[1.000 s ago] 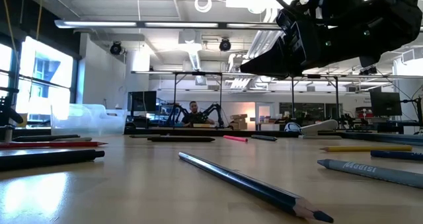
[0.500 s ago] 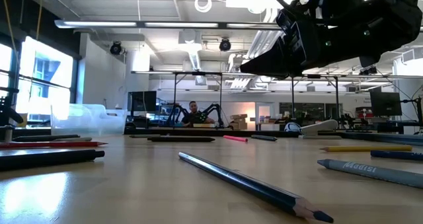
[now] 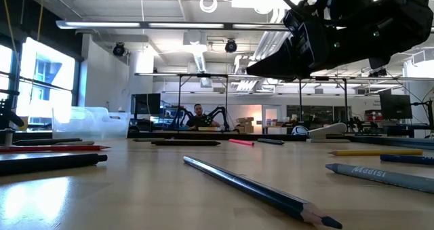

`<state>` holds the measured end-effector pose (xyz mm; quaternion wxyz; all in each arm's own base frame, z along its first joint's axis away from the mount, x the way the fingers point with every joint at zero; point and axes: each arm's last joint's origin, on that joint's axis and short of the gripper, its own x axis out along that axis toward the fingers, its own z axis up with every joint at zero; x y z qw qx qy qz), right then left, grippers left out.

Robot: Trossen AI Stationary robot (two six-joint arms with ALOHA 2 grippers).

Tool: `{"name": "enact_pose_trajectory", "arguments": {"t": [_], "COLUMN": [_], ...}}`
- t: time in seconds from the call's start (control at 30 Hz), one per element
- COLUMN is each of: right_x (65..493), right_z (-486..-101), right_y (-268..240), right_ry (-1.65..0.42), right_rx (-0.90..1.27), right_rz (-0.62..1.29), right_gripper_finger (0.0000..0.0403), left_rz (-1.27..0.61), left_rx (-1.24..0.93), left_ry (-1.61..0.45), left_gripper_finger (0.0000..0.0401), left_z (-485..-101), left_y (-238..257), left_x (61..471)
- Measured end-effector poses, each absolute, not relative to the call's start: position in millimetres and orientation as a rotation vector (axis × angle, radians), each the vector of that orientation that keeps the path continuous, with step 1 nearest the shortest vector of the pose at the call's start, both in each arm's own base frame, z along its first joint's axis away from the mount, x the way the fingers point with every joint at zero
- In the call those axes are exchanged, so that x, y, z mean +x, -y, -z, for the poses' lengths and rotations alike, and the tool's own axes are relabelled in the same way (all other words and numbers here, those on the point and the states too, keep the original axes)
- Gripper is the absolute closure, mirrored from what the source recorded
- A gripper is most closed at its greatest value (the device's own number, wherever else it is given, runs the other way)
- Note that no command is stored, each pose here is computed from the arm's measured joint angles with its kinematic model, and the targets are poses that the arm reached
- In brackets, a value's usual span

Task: Sort crayons/erasers/pens/pencils in bins
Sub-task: Put the green pencil into the black bin

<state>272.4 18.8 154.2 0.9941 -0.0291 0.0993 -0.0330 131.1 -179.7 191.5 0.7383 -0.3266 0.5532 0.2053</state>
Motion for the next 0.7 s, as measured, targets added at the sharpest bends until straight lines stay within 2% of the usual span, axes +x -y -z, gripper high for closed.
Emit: {"name": "enact_pose_trajectory", "arguments": {"t": [0.7], "right_x": [272.2], "right_z": [-152.8], "right_y": [-18.9], "right_ry": [-0.213], "right_rx": [-0.077], "right_rz": [0.064], "right_gripper_finger": [0.0403], "left_rz": [-0.499], "left_rx": [-0.674], "left_ry": [-1.309], "left_gripper_finger": [0.0392], "left_z": [-173.9], "left_y": [186.5], "left_x": [133.9]}}
